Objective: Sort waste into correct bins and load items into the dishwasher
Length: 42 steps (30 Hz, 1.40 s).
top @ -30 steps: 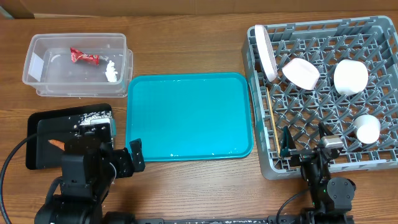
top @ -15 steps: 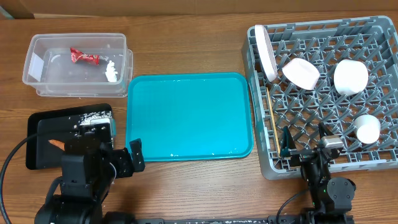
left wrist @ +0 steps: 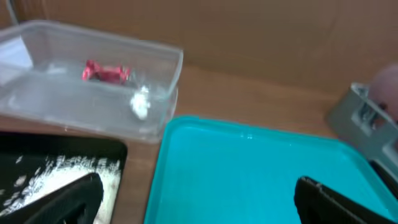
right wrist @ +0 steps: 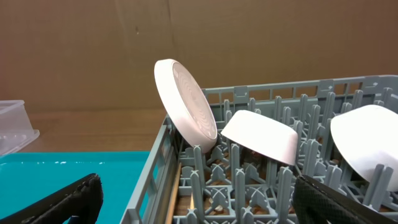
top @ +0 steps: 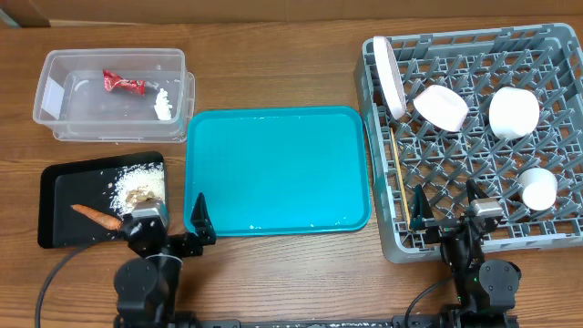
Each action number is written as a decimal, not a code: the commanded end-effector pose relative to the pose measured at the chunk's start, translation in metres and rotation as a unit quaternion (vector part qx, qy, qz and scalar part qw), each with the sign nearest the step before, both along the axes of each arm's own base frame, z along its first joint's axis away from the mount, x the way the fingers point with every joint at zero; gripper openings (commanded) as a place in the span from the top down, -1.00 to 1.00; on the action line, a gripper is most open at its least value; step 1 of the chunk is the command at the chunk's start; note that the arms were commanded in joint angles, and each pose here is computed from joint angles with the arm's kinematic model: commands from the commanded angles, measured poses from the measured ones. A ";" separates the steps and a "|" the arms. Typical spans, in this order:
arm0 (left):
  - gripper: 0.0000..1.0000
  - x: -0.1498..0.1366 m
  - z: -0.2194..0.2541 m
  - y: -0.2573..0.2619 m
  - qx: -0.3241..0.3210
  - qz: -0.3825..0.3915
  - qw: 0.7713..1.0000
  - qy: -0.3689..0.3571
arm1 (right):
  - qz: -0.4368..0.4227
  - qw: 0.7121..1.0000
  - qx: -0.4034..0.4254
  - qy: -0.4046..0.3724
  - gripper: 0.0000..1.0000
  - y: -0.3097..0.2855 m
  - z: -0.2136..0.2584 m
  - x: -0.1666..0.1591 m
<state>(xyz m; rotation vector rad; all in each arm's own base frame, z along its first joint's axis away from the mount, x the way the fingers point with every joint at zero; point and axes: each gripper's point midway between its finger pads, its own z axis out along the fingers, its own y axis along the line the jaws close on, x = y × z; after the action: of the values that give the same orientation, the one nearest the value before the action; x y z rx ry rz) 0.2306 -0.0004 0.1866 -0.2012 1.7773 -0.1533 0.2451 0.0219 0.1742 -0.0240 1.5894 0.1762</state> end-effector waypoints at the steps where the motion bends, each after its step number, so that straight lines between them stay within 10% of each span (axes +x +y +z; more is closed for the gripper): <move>1: -0.99 0.009 -0.001 0.004 0.005 0.008 0.997 -0.071 | 0.001 1.000 0.002 -0.002 -1.00 0.000 -0.002 0.000; 42: -1.00 0.015 -0.031 -0.002 0.035 -0.017 0.997 -0.069 | 0.001 1.000 0.002 -0.001 -1.00 0.000 -0.002 0.000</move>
<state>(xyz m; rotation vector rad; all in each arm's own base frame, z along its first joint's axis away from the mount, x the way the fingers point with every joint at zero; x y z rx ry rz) 0.2464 -0.0019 0.1557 -0.1250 1.6495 -0.1291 0.2450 0.0219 0.1742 -0.0240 1.5894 0.1762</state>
